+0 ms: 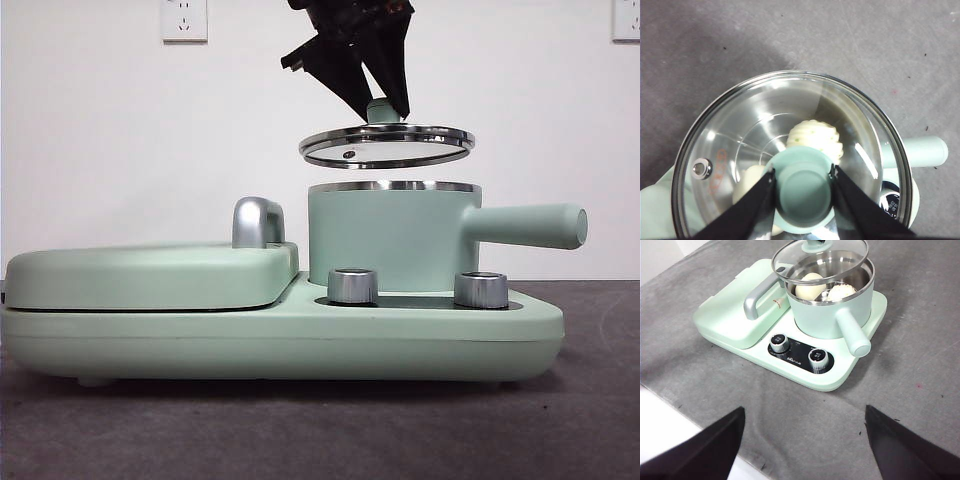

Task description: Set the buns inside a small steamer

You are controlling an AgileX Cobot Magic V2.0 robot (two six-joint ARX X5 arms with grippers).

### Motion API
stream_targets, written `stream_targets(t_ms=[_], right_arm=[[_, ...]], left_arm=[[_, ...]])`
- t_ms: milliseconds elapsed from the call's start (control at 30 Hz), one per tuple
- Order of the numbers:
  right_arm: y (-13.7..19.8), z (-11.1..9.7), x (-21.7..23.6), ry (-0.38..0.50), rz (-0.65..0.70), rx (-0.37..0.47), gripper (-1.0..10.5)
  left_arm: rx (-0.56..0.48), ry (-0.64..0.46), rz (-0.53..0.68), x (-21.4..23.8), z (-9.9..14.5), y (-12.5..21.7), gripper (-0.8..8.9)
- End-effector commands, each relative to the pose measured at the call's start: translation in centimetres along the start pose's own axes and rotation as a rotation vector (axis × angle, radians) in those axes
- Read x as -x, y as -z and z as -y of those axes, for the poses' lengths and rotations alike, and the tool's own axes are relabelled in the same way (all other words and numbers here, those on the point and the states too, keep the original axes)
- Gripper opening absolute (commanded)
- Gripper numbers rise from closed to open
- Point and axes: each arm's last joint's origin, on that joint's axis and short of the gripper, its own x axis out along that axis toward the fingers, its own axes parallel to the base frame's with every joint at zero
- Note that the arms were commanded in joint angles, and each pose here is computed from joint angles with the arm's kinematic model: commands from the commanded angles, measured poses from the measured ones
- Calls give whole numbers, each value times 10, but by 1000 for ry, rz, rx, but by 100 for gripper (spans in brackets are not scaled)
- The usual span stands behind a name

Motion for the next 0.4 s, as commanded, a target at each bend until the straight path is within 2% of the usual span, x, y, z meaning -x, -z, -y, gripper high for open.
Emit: stream_targets(t_ms=[33,400], right_arm=[[-2,0,1,-4,16,-6,380],[-2,0,1,-4,16,-6,380]], left_arm=[[-19,9,30,-7,4,-6,23],[-39,11,32,-24,2,-8,23]])
